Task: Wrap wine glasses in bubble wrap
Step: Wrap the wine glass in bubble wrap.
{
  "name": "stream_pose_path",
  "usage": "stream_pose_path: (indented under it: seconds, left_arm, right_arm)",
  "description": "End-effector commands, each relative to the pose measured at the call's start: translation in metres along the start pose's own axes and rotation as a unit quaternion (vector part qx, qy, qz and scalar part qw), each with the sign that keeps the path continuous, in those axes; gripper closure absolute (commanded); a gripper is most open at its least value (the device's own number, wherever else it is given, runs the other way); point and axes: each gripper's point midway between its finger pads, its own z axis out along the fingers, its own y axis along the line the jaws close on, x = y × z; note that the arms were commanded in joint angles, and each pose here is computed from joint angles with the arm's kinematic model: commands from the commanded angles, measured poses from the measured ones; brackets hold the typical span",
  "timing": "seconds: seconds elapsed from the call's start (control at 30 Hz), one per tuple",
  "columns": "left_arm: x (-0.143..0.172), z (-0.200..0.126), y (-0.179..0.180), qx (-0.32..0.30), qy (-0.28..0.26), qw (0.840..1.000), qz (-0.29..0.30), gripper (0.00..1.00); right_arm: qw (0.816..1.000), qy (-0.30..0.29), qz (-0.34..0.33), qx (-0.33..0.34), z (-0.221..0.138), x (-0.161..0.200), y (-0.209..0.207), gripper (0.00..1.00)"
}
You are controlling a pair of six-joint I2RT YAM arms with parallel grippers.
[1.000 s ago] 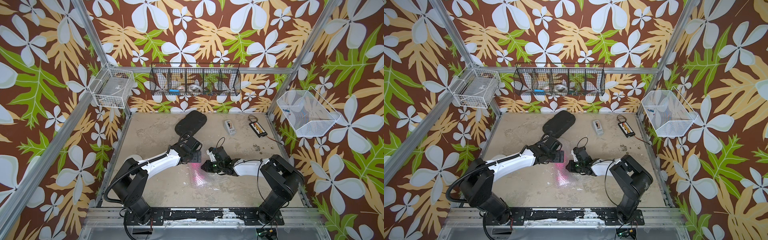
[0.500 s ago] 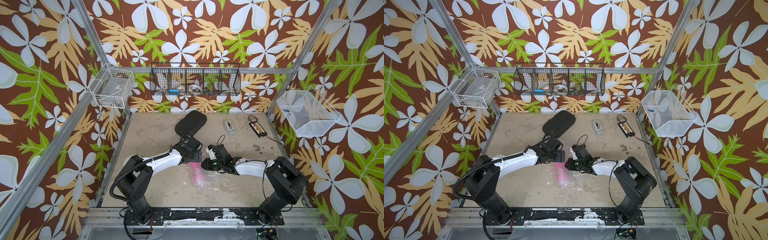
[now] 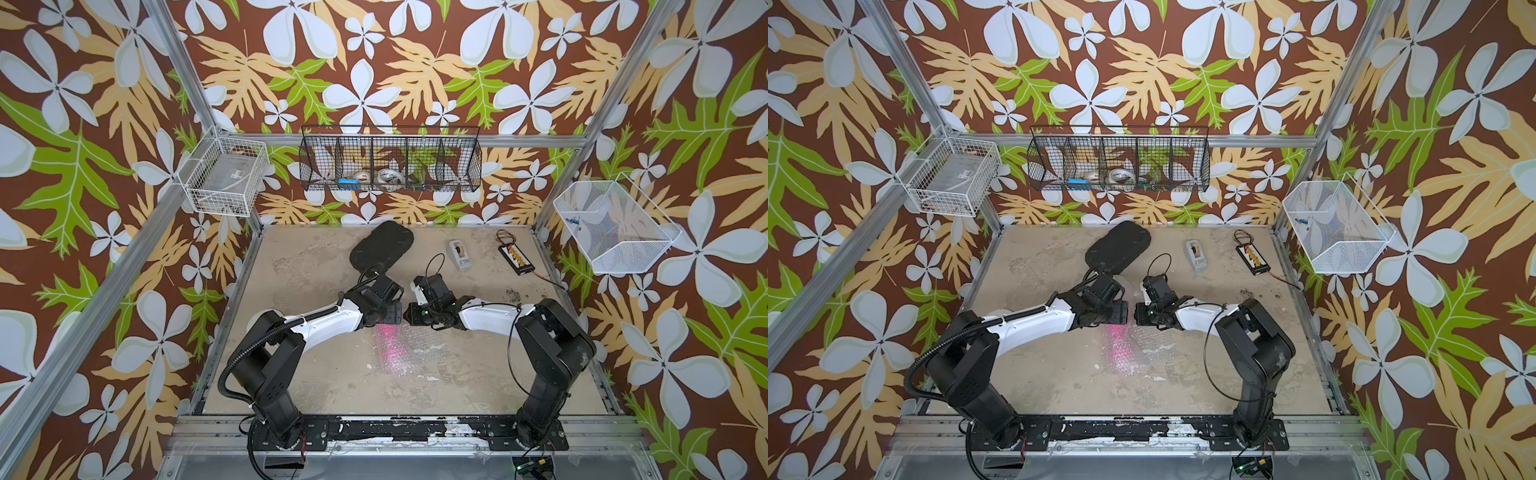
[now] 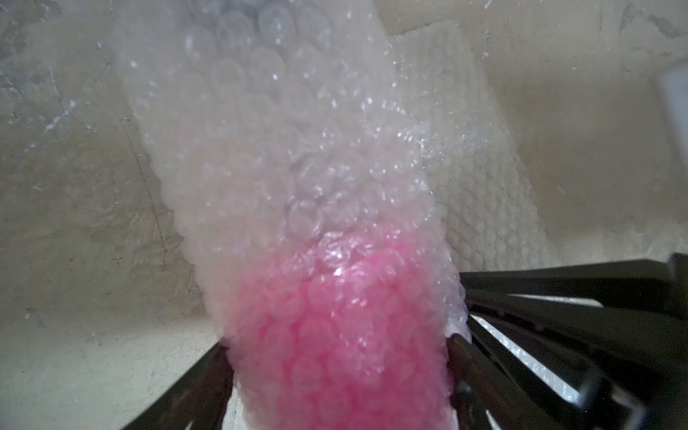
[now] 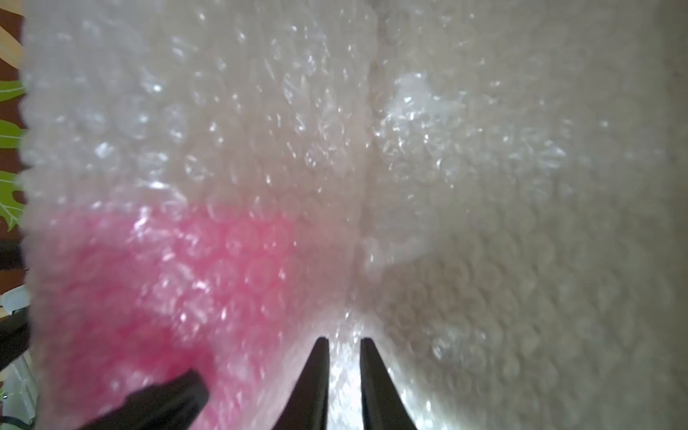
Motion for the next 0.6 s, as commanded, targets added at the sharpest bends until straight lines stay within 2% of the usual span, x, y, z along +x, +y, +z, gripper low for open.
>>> stream_pose_path:
  seconds: [0.0, 0.13, 0.23, 0.57]
  left_arm:
    - [0.008, 0.002, 0.008, -0.015, 0.017, 1.000, 0.008, 0.14]
    - [0.003, 0.002, 0.008, -0.015, 0.013, 1.000, 0.006, 0.14]
    - [0.000, 0.003, 0.007, -0.014, 0.012, 1.000, 0.003, 0.14]
    - [0.004, 0.013, -0.001, 0.001, 0.026, 1.000, -0.013, 0.16]
  right_arm:
    - [1.000, -0.002, -0.018, -0.022, 0.006, -0.004, 0.010, 0.80]
    - [0.999, 0.013, -0.027, -0.044, 0.008, 0.006, 0.023, 0.80]
    - [0.996, 0.014, -0.014, -0.086, 0.001, 0.013, 0.036, 0.80]
    - [0.990, 0.042, 0.025, -0.131, 0.008, 0.030, 0.043, 0.80]
